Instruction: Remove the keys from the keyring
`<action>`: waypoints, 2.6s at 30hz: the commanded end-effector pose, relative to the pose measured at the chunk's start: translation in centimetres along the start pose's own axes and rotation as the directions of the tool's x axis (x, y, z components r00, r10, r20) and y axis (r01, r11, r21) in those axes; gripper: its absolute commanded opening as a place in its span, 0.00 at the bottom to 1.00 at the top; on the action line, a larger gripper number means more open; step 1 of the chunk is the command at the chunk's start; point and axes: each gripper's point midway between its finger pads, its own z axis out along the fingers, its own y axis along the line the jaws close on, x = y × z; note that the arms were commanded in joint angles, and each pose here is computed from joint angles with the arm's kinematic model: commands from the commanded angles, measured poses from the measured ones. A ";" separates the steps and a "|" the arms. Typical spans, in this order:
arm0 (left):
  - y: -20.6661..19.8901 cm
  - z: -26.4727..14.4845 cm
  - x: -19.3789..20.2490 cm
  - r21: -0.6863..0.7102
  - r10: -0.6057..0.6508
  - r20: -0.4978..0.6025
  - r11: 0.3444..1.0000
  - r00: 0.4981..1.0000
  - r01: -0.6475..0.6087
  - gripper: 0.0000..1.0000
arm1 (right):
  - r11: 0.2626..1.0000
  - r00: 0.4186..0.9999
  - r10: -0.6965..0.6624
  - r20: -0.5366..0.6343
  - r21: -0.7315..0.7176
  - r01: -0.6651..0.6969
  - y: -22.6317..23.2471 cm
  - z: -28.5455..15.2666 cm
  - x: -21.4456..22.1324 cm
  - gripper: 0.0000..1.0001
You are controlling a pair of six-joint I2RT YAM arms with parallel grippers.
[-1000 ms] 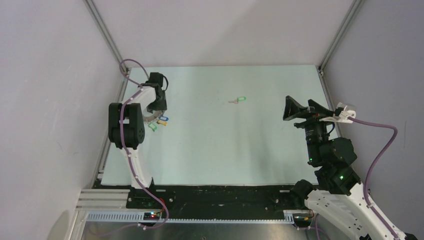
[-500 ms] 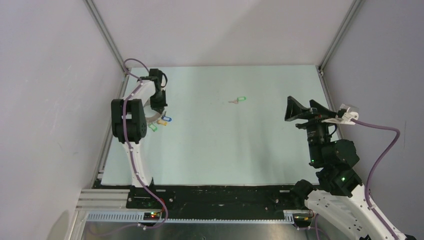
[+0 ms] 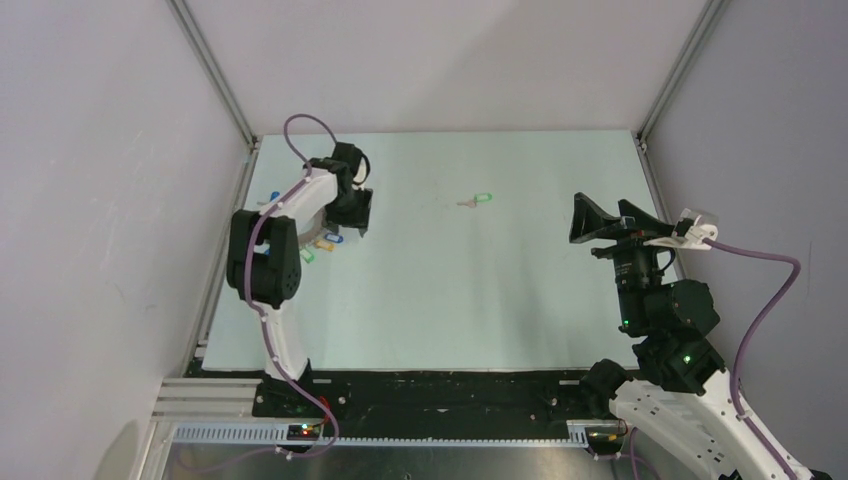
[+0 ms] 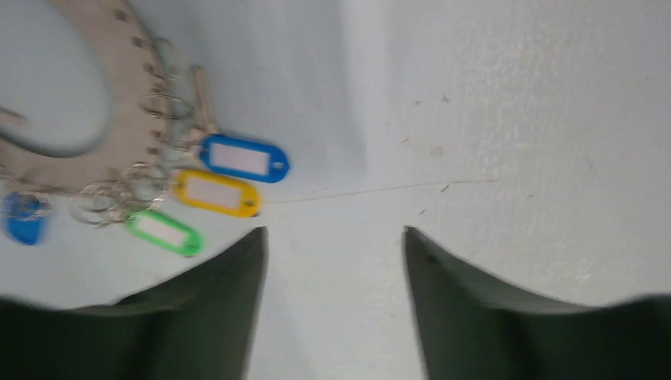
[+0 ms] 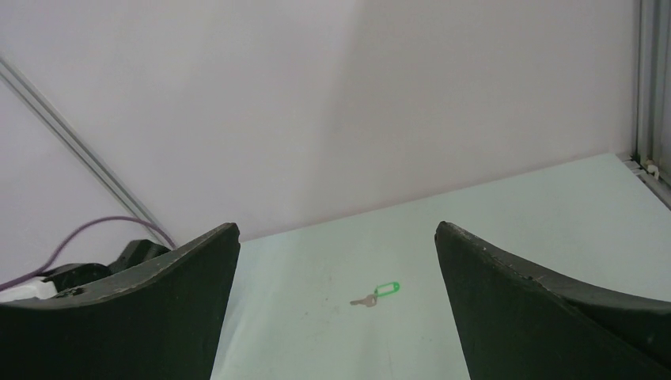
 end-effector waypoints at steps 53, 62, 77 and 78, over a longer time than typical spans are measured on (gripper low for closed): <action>9.9 -2.2 -1.1 -0.247 -0.098 0.035 0.964 0.995 0.104 0.88 | 0.994 0.998 0.067 -0.016 -0.088 -0.068 2.1 0.2 0.1 1.00; 9.3 3.1 0.6 -0.011 -0.171 -0.127 0.985 0.977 0.171 0.76 | 0.993 0.997 0.073 0.006 -0.092 -0.072 1.7 -0.4 -0.8 1.00; 1.1 0.6 5.4 0.228 -0.141 -0.281 0.951 0.949 0.208 0.00 | 0.993 0.998 0.070 0.002 -0.090 -0.070 1.7 -0.3 -0.7 1.00; 0.0 -0.4 5.1 0.236 -0.110 -0.251 0.956 0.962 0.171 0.00 | 0.993 0.997 0.072 -0.003 -0.092 -0.072 1.8 -0.3 -0.5 1.00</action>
